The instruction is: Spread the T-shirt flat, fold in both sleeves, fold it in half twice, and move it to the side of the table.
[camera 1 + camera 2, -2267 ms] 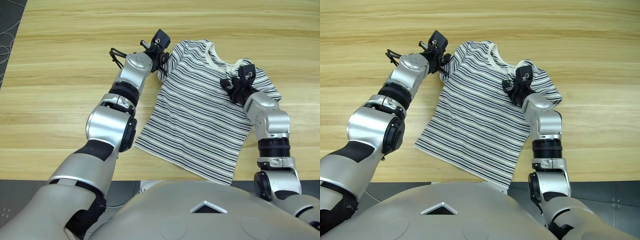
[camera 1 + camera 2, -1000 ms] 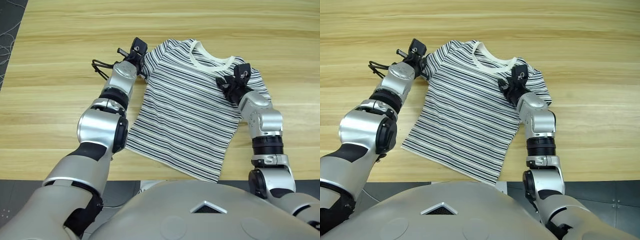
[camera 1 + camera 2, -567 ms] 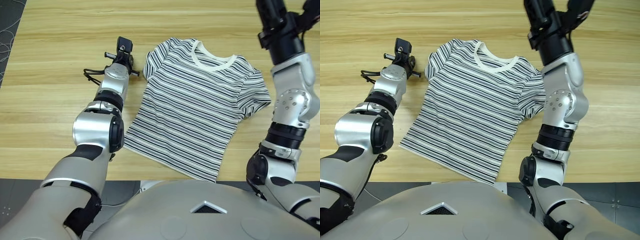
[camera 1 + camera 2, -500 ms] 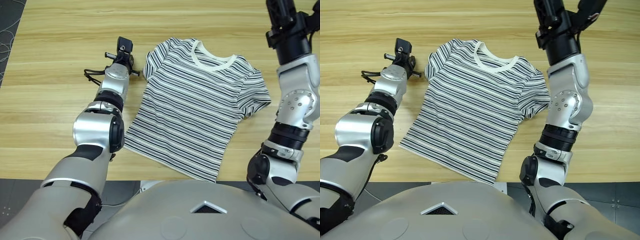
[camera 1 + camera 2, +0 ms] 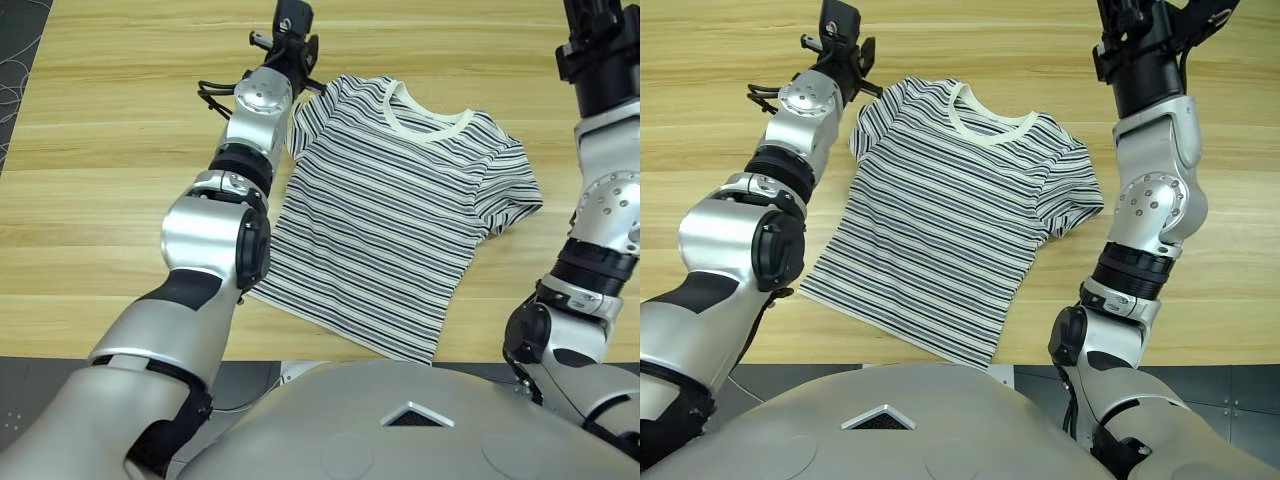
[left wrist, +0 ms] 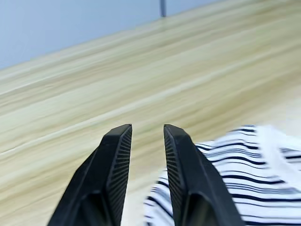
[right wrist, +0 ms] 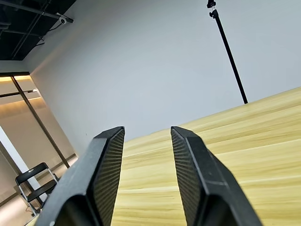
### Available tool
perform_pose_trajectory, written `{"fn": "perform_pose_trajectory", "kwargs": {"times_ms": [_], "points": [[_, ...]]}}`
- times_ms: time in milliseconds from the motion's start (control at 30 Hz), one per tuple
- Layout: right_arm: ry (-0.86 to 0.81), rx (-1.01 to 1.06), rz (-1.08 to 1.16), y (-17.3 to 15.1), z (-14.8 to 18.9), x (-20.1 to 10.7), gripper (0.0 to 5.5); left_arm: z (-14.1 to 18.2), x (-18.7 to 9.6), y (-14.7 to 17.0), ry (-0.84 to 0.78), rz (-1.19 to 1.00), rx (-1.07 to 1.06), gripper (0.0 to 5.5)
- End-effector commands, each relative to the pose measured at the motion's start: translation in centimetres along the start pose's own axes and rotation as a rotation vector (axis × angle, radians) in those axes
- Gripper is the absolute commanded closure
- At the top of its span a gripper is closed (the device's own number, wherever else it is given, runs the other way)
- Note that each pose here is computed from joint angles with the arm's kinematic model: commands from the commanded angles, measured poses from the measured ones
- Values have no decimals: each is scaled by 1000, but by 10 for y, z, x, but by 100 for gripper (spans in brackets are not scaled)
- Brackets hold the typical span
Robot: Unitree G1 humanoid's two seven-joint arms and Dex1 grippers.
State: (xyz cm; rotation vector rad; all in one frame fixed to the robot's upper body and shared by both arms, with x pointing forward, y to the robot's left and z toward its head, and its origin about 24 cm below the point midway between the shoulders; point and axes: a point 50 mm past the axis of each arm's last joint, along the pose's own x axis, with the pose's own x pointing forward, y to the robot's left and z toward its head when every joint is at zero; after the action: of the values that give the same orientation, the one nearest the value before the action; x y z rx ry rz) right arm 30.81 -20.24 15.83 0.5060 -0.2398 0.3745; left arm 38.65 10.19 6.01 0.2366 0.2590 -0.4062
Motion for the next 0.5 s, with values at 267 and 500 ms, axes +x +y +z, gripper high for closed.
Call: {"fn": "perform_pose_trajectory", "kwargs": {"times_ms": [267,500], "points": [[24,-22,15,2,2,1,366,-91,-30,-65,354,-632,176,424],[22,-29,19,4,2,1,366,-120,-40,-39,485,-347,164,424]]}}
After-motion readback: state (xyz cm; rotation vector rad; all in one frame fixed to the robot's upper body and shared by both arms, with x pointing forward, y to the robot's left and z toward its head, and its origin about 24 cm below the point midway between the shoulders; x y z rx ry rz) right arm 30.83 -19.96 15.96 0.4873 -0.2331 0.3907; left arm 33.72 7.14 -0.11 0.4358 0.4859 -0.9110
